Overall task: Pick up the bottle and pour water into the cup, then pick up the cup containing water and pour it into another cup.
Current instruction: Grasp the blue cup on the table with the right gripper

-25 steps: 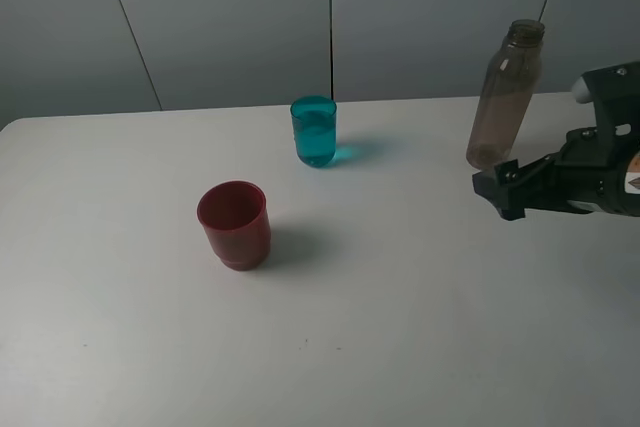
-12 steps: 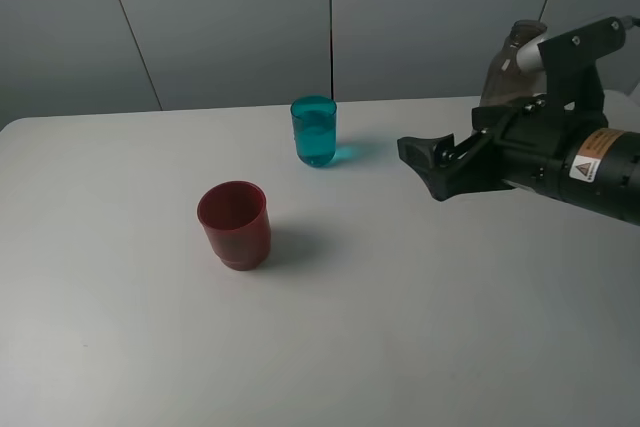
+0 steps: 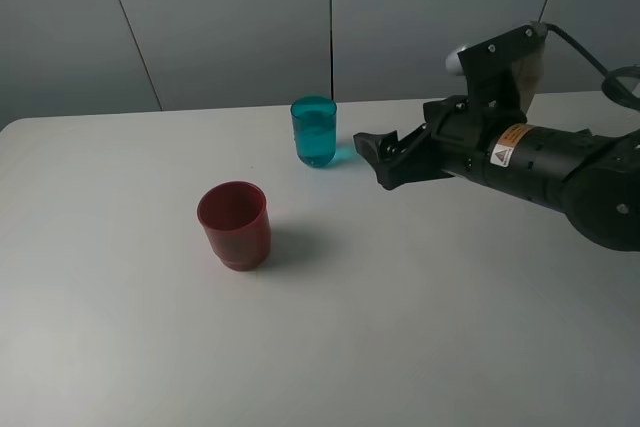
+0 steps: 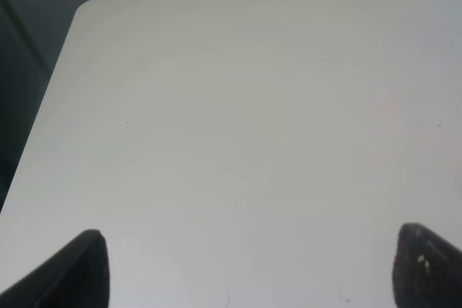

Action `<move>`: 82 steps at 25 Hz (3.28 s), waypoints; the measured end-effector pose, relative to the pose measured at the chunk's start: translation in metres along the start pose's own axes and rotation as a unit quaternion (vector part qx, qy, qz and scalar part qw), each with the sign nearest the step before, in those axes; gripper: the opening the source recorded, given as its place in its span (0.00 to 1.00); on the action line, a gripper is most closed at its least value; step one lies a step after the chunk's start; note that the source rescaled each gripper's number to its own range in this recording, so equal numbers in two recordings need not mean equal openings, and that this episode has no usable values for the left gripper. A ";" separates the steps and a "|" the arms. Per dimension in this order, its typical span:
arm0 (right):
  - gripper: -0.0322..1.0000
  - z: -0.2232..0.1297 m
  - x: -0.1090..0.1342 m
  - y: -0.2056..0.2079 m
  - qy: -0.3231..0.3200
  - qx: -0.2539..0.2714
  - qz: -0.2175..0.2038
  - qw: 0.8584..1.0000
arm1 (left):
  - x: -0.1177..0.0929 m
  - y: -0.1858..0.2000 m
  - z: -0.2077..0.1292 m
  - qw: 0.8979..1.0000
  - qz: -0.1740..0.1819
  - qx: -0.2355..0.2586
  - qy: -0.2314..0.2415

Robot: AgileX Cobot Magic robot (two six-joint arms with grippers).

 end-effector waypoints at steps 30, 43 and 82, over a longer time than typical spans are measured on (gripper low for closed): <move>1.00 -0.044 0.008 -0.146 0.035 0.029 0.040 0.998 | 0.000 0.000 0.000 1.000 0.000 0.000 0.000; 1.00 -0.056 0.003 -0.166 0.015 0.028 0.023 0.999 | 0.000 0.000 0.000 1.000 0.000 0.000 0.000; 1.00 -0.057 0.002 -0.215 0.021 -0.019 0.021 0.999 | 0.000 0.000 0.000 1.000 0.000 0.000 0.000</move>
Point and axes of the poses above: a point on each arm's last joint axis where the gripper is mounted, y pointing back along that axis away from the gripper, x along the wrist's bending axis when the last joint is at zero, z = x × y, the point moved 6 cm from there along -y, pointing out along that axis toward the gripper, and after that the axes turned 7 degrees about y, right-handed, at the moved point
